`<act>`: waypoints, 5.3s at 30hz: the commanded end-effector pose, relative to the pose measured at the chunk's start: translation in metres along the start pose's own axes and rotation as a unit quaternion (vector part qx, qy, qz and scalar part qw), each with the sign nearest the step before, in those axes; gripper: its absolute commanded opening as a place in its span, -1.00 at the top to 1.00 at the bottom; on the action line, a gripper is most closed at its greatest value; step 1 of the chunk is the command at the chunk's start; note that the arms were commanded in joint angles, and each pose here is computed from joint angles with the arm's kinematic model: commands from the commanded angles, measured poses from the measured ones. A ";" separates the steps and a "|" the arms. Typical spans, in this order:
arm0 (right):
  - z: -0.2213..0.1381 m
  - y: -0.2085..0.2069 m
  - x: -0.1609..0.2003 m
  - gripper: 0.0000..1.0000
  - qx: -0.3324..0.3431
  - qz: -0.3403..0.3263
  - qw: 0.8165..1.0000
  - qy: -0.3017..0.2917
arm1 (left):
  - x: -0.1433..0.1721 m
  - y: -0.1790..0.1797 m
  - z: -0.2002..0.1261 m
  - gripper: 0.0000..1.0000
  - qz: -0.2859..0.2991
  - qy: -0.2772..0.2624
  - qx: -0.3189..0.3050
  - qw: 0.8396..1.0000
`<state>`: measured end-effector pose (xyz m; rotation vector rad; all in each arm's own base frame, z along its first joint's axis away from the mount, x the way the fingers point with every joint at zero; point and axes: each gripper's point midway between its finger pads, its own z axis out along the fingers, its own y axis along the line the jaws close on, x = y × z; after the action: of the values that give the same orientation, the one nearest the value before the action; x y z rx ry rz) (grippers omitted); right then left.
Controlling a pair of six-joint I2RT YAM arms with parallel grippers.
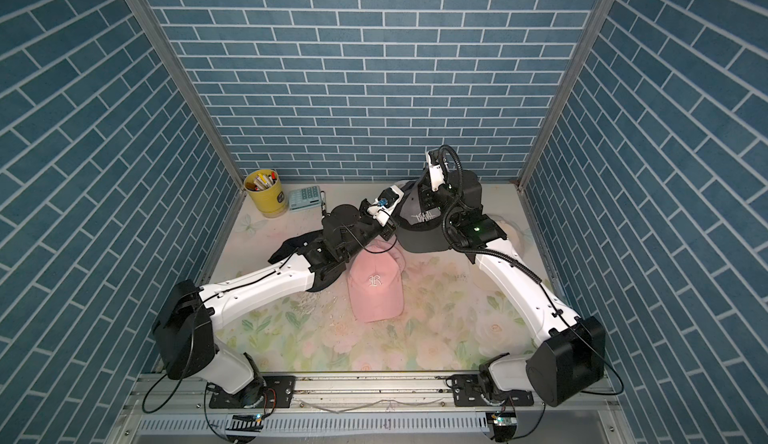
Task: Open the adjustable buckle of the baseball cap
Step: Place the baseball cap at the center of the board.
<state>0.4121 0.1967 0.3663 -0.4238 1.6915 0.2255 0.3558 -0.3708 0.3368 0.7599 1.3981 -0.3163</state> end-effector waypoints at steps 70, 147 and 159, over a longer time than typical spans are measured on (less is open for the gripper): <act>-0.043 -0.112 -0.036 -0.51 0.332 0.172 0.926 0.049 | 0.043 -0.094 0.010 1.00 -0.289 0.011 0.180 0.940; 0.015 0.023 0.056 -0.39 -0.024 0.072 0.973 0.220 | 0.102 0.031 -0.035 -0.99 -0.392 0.247 -0.205 0.862; 0.053 0.208 0.144 -0.26 -0.342 0.028 0.878 0.334 | 0.154 0.218 -0.175 -1.00 -0.353 0.232 -0.378 0.824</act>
<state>0.3824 0.3546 0.2102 -0.8993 2.3035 0.6329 0.3903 -0.0932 0.2739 -0.4044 2.0063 -0.1796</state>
